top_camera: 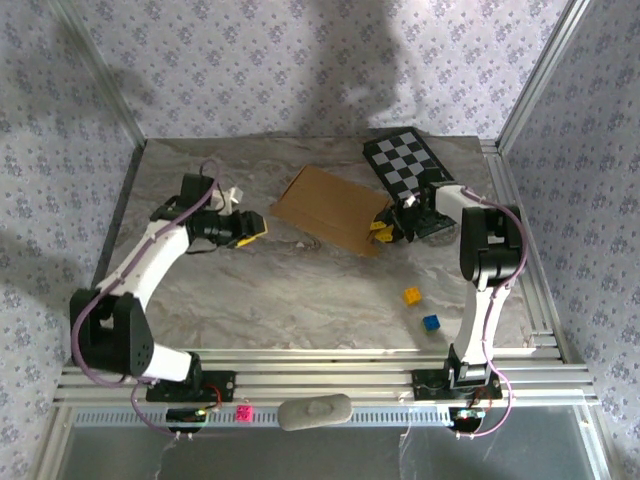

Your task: Fold the paper box

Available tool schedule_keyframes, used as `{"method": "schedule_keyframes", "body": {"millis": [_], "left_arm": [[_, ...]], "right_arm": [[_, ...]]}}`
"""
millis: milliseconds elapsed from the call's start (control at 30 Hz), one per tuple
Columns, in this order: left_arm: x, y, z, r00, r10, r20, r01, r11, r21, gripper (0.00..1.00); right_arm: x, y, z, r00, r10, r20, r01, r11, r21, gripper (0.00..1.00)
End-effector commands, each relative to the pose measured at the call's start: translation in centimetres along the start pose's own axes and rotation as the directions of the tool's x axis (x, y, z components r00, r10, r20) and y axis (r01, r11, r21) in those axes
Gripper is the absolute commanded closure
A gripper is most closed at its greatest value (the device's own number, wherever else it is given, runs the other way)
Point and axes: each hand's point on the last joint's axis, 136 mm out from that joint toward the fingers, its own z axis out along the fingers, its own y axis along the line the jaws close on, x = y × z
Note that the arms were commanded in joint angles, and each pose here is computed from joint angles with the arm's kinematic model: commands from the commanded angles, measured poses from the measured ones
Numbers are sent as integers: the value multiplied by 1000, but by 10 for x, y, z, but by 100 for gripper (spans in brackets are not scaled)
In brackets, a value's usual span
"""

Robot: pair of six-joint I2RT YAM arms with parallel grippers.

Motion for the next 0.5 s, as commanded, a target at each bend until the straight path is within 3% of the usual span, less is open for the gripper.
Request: {"method": "schedule_keyframes", "body": {"millis": [0,67,200,467], "left_arm": [[-46,14,-5,998,17,62,-11,995,-98,51],[-80,13,1,993,86,80,-73,986,-153,52],[-115,21,38,986,168,3,-164,964,-210,59],[-150,12,97,956,282,-79,-293,925,-240,60]], "right_arm": [[0,-3,0,999,25,-27,-25,1000,16,74],[-1,-7,1,999,26,-22,-25,999,32,75],[-4,-15,2,1000,26,-12,-25,997,78,76],[-13,-18,-3,1000,13,24,-16,989,145,80]]}}
